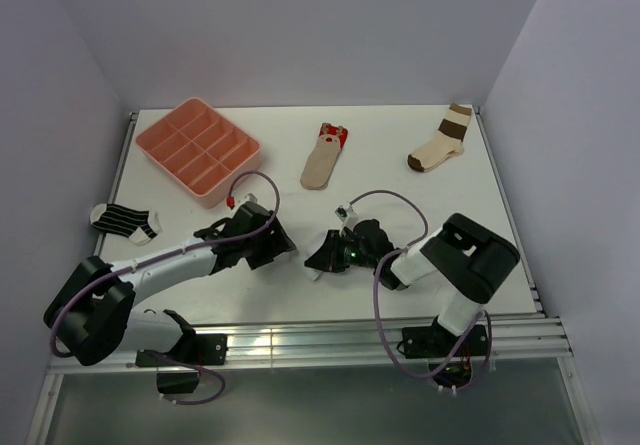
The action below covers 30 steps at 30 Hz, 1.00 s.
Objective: Roll the socks
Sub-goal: Roll the sock at the center of the board.
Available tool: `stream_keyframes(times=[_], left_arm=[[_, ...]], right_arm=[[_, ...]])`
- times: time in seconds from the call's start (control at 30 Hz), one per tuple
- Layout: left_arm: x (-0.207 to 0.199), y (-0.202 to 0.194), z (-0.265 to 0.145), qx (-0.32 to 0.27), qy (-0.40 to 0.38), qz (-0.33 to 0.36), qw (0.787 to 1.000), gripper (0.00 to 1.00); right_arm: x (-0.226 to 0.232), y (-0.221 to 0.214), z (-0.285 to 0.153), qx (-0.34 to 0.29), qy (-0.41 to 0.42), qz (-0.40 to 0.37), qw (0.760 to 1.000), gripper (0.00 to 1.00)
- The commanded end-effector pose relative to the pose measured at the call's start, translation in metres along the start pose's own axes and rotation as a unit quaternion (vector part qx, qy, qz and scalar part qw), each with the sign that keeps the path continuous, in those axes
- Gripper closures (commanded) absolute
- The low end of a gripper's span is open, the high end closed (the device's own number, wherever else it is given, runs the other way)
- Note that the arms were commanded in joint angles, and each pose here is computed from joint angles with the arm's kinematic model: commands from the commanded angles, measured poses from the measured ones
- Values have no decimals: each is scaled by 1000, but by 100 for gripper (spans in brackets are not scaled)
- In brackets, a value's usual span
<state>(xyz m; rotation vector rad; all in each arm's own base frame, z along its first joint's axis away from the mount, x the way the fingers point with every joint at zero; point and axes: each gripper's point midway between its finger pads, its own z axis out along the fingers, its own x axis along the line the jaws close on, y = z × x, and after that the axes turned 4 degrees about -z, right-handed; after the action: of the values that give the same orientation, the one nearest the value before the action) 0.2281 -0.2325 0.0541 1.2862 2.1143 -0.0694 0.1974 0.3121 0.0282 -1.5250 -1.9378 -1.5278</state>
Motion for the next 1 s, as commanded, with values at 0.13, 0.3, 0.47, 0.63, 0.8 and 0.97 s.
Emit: stream_keyframes(times=[0.13,0.3,0.47,0.63,0.8,0.97], left_arm=[[-9,-2,-2,-11,-73,6,997,25],[2,-7,7,-5,-59,6,998,27],[-6,-10,13,2,-80,2,997,29],[-6,-15,21,15,-75,6,997,31],[5,-24,31,34,-46,10,998,41],[21,-37,44,53,4,20,998,53]], right_arm=[[-30,-58,-8,139,-1,96,986,100],[-40,-57,-8,144,-15,108,984,100],[-46,-61,-9,151,-24,116,981,100],[-51,-63,-10,148,-25,127,980,100],[-54,-63,-12,146,-32,122,981,100],[-56,-54,-14,134,-47,93,985,96]])
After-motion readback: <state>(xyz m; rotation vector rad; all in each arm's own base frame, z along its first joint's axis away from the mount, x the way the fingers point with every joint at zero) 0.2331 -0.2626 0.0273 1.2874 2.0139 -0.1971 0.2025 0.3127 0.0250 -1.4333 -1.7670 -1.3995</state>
